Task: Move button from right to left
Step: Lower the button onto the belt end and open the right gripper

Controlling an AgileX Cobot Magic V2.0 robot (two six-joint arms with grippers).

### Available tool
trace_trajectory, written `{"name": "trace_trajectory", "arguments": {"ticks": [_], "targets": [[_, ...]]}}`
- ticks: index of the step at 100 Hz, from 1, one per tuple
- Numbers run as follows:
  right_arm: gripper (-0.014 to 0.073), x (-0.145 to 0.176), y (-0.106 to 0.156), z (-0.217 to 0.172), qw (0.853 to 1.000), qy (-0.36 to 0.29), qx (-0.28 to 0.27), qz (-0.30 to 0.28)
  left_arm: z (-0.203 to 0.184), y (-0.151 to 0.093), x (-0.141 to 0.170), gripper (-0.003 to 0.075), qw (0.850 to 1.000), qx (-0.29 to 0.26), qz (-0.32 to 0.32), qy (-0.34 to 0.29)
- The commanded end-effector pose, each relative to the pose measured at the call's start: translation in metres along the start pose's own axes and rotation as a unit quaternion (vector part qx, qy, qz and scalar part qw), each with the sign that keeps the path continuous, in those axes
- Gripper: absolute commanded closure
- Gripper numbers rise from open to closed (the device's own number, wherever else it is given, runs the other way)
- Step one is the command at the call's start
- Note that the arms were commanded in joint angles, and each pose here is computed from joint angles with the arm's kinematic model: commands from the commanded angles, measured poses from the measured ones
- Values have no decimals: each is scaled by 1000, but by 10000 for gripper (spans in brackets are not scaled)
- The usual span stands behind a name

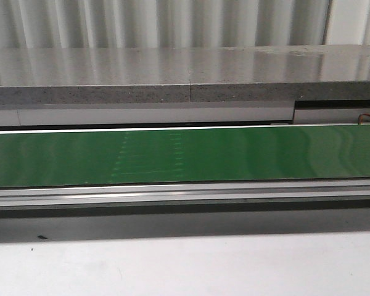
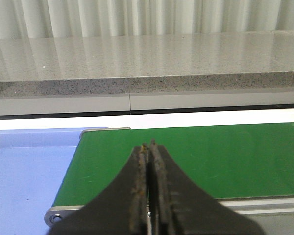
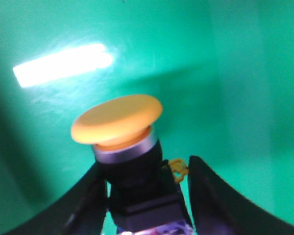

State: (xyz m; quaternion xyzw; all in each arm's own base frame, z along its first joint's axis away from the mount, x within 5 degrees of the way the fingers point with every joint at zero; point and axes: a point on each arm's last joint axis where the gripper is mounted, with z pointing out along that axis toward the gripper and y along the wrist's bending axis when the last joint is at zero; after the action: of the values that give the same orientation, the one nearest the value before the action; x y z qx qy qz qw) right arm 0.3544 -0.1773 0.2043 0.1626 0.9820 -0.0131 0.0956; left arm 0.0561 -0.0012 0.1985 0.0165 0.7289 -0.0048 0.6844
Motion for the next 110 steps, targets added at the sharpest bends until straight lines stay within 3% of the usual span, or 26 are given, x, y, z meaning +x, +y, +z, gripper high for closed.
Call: {"name": "trace_trajectory", "arguments": {"ticks": [1,27,62,91,100,110], "targets": [[421,-1,10,-53,998,-59,-7,-6,0,-1,4,741,999,2,-2,-34],[421,10,53,-100,994,-94,-59,-2,0,-1,4,741,999,2,-2,-34],[421,15,128,-95,993,-81,-86,-22,0,-1,4,741,999,2,-2,-34],[417,10,135,-69,996,-49,-77,-4,0,-1,4,741,999,2,-2,-34],[330,10,135,-68,996,-51,-75,-5,0,-1,4,741,999,2,-2,-34],[113,10,135,-70,996,-53,-76,-6,0,-1,4,741,999,2,-2,-34]]}}
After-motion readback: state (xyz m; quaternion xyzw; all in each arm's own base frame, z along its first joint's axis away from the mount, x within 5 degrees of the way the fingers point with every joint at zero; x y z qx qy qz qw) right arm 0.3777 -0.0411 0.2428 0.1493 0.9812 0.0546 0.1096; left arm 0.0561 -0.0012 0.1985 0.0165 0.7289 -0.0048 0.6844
